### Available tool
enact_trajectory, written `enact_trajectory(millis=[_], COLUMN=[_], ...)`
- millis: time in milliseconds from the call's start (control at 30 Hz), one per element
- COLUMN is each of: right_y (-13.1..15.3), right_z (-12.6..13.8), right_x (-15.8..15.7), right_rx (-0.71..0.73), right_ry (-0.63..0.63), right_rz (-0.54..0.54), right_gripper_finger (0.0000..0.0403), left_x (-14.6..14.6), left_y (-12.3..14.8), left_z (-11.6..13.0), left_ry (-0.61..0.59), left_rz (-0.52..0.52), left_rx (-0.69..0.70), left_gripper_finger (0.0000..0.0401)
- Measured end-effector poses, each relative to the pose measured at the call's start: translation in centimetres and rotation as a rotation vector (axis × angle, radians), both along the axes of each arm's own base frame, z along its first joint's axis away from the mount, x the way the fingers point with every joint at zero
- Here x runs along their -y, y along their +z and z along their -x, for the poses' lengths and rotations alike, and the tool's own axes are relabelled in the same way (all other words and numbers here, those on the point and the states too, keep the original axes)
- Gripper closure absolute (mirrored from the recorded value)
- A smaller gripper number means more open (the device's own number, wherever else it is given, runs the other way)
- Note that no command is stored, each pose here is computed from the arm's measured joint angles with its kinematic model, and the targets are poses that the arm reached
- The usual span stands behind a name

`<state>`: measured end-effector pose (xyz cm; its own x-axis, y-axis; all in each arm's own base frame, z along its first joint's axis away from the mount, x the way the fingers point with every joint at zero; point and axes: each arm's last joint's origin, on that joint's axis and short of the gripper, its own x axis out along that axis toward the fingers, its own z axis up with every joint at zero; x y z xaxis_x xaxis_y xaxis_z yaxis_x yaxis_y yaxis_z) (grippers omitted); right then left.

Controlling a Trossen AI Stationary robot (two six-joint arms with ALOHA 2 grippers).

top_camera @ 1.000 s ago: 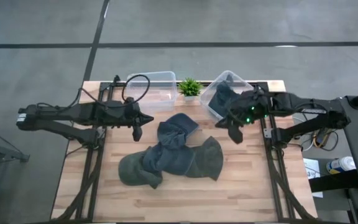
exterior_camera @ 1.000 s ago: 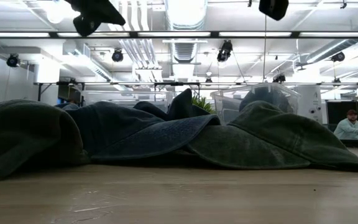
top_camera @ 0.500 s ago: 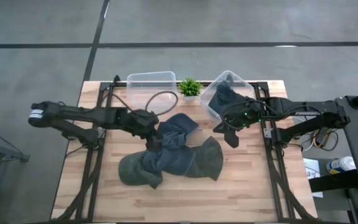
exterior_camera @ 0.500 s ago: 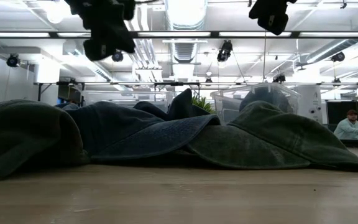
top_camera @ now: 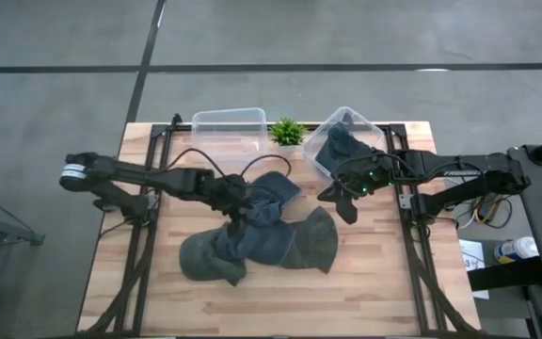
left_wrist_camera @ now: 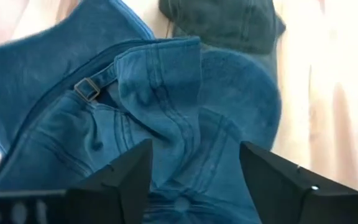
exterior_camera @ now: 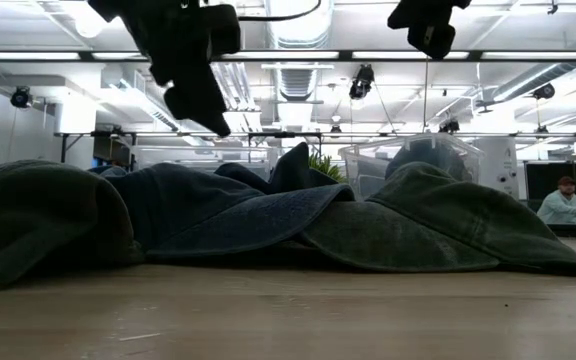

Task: Pick and place caps into container
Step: Put the top blue cap into the right transparent container

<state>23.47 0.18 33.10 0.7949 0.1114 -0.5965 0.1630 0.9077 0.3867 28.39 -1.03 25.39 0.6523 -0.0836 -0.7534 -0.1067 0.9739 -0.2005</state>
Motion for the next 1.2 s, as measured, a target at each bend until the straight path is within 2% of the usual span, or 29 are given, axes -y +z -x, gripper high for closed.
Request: enact_trajectory(millis=[300, 533, 733, 1200], right_y=[0.0, -0.2, -0.2, -0.2], right_z=[0.0, -0.1, -0.1, -0.1], right_x=[0.0, 0.0, 0.0, 0.0], right_rx=[-0.005, -0.016, -0.015, -0.017], right_ry=[-0.039, -0.053, -0.058, -0.072], right_rz=[-0.047, -0.063, -0.06, -0.075], right_gripper_finger=[0.039, 0.039, 0.039, 0.039], left_x=[0.0, 0.1, -0.1, -0.1], left_y=[-2.1, -3.6, -4.6, -8.2], left_z=[-1.0, -1.7, -2.2, -3.4], left_ry=[-0.138, -0.134, -0.147, -0.151], left_rz=[-0.119, -0.113, -0.163, -0.156], left_rx=[-0.062, -0.11, -0.138, -0.243], left_gripper_finger=[0.0137, 0.0134, 0.0134, 0.0135])
